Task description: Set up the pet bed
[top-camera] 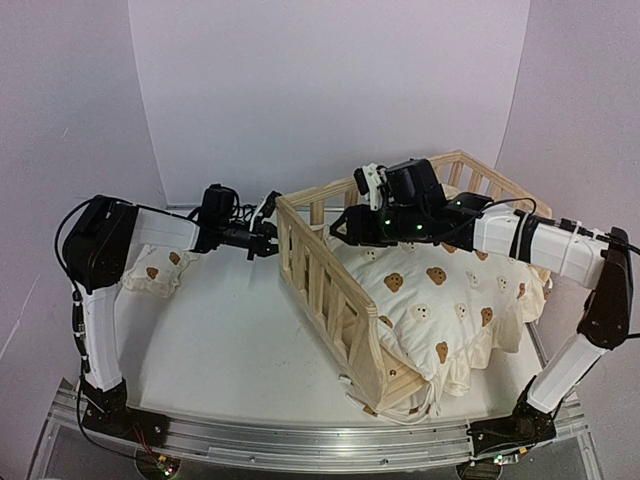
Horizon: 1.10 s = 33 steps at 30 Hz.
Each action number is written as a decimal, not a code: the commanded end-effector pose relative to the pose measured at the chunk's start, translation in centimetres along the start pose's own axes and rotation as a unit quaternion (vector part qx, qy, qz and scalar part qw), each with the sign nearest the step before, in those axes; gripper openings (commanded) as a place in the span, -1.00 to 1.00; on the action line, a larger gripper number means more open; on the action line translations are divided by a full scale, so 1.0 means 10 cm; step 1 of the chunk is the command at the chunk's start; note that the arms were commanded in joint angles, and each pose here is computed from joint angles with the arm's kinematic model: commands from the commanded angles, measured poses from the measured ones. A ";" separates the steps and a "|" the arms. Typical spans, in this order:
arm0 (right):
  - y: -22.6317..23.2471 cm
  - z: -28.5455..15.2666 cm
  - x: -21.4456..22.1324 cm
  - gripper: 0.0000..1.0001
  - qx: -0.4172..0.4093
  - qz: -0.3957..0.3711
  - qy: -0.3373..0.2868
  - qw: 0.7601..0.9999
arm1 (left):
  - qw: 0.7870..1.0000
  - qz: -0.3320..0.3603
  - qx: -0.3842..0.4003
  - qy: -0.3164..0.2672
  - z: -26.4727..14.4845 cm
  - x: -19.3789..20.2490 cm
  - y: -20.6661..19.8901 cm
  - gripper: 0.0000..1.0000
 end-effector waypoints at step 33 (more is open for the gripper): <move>0.06 0.86 0.00 0.03 -0.164 -0.307 -0.005 0.938 | 0.995 -0.091 0.029 -0.022 -0.28 -0.30 -0.30 -1.00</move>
Point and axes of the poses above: each gripper's point midway between its finger pads, its own z axis out along the fingers, its own y axis along the line the jaws close on, x = y × z, the point moved 3 cm from there along -z, back along the fingers, and after that the axes turned 7 degrees about z, right-handed, at the moved point
